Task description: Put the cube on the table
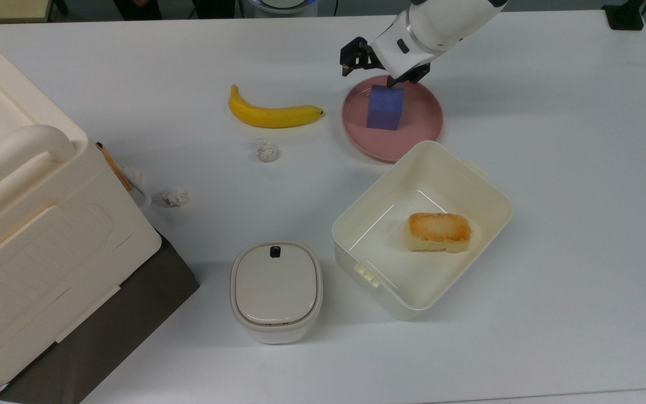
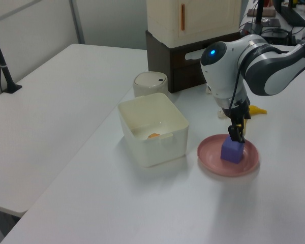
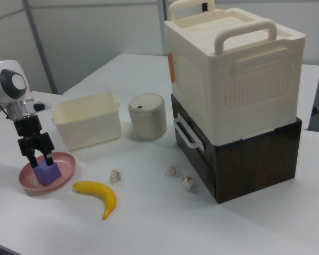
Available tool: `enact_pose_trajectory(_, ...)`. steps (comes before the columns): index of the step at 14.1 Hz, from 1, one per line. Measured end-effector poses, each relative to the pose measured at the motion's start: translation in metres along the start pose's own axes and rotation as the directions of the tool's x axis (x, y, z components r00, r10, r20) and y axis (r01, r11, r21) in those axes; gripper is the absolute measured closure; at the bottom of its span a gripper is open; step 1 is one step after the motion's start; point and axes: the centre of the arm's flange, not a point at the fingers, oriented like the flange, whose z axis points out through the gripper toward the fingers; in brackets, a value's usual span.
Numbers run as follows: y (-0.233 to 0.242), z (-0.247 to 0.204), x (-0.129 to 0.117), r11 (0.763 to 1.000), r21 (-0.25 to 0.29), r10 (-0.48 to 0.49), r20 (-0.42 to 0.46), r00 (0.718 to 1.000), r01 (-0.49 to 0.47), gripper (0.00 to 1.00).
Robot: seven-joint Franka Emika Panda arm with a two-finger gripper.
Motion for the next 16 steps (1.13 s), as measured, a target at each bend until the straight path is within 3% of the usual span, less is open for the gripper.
enact_pose_trajectory(4, -0.029, -0.014, -0.014, 0.997, 0.048, 0.065, -0.038, 0.997, -0.063, 0.00)
enact_pose_trajectory(8, -0.040, -0.015, -0.007, 0.990, 0.107, 0.104, -0.082, 0.991, -0.095, 0.00)
enact_pose_trajectory(16, -0.037, 0.018, 0.014, 0.988, 0.103, 0.119, -0.024, 0.993, -0.116, 0.00)
